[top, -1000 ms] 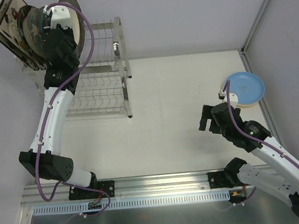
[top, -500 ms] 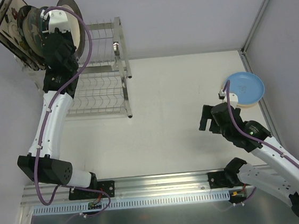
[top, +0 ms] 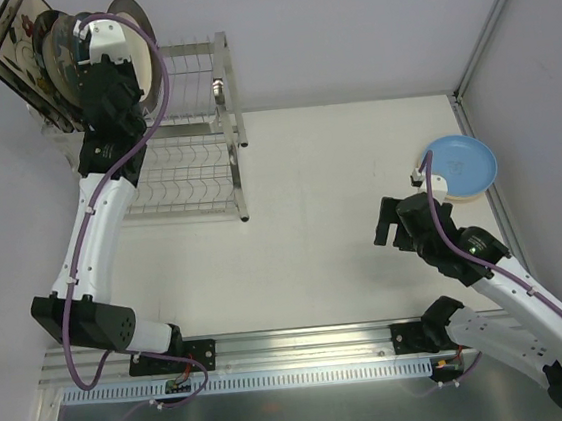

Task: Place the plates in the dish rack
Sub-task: Insert the plate into the dish rack, then grab a plate with the right arm

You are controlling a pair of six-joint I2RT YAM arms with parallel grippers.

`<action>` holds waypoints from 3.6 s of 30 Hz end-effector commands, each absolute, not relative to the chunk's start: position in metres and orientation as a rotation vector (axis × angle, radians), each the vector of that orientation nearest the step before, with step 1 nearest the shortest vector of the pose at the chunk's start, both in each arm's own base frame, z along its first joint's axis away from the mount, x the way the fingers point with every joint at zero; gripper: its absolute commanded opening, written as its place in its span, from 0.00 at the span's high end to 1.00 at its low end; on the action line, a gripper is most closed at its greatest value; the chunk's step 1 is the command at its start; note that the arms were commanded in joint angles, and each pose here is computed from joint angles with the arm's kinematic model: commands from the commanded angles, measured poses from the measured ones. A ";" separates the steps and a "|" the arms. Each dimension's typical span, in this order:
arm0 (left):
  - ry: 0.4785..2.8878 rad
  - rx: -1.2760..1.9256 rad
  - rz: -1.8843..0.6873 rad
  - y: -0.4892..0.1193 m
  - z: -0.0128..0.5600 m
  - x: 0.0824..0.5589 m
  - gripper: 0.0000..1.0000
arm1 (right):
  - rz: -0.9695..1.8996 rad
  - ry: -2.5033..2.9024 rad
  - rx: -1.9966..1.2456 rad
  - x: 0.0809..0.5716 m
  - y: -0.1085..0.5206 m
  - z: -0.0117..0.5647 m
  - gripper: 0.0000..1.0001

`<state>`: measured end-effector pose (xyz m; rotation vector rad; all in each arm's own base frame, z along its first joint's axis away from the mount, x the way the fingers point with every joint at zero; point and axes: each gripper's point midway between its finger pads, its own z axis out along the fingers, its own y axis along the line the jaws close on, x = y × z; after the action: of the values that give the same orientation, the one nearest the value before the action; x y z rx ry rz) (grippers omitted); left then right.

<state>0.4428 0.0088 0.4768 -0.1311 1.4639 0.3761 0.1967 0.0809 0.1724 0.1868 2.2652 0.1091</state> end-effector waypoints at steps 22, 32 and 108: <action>1.241 -0.174 0.126 -0.010 0.559 0.372 0.25 | 0.092 2.189 0.210 0.197 0.069 0.195 0.01; 1.305 -0.088 -0.106 -0.035 0.526 0.314 0.01 | -0.083 2.114 0.283 0.218 0.047 0.222 0.00; 1.923 0.054 -0.449 -0.086 0.169 0.228 0.01 | -0.503 2.172 1.422 0.370 -0.215 0.059 0.58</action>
<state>0.2268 -0.0801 0.1635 0.0155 1.9532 -0.4263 0.3599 -0.2068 0.0511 1.4379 2.2081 -0.5129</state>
